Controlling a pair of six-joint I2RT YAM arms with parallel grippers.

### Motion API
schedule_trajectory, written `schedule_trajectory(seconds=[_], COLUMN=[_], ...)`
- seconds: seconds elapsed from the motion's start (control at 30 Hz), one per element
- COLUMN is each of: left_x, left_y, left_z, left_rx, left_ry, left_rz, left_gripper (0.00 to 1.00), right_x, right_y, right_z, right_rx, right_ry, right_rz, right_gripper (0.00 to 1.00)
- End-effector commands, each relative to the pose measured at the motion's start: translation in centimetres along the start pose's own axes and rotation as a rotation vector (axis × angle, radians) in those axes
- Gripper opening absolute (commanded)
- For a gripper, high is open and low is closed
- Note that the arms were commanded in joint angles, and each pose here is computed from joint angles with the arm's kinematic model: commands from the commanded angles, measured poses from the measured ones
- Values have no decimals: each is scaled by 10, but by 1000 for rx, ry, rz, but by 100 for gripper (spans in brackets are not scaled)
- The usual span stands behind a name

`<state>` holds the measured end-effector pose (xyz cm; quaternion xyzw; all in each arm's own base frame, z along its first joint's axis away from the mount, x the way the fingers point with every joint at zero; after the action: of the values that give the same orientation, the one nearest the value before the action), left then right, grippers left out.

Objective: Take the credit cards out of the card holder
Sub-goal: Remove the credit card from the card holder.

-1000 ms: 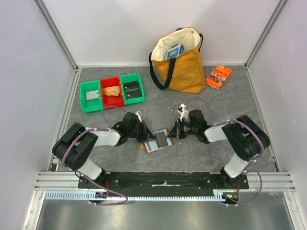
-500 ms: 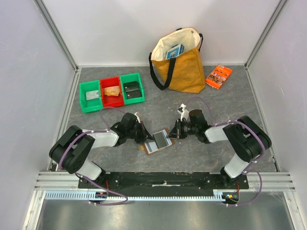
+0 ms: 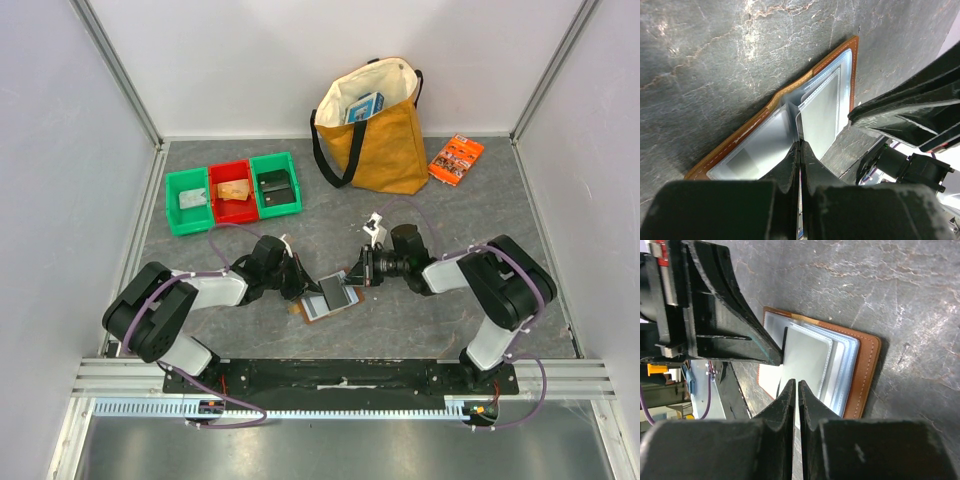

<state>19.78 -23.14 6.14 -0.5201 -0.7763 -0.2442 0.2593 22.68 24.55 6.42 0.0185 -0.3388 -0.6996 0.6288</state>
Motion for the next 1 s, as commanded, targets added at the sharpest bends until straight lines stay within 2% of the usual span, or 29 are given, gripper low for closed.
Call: schedule_trajectory(seconds=[0.0, 0.37, 0.77, 0.97], left_x=[0, 1, 6, 11], left_y=[5, 4, 1, 1], left_z=[-4, -3, -1, 3], left_rx=[-39, -36, -17, -5], left_ry=[-13, -8, 7, 18], left_rz=[-18, -21, -20, -35], left_gripper=[2, 2, 2, 2], right_x=[-7, -3, 8, 10], right_y=[7, -13, -34, -35], right_z=[1, -36, -59, -60], right_rx=[-1, -25, -30, -22], right_ry=[48, -191, -346, -359], right_rz=[-5, 59, 135, 138], right_gripper=[9, 4, 2, 1])
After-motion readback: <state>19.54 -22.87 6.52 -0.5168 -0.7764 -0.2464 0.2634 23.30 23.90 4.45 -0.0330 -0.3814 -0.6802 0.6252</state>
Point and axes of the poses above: each gripper's point midway between its finger pads, its own x axis back along the fingers, its own z axis along the line the jaws close on, y = z × x, the point moved 5 cm from there along x, back along the fingers, and after that the axes turned 2 degrees about x, right-handed, at the moved point
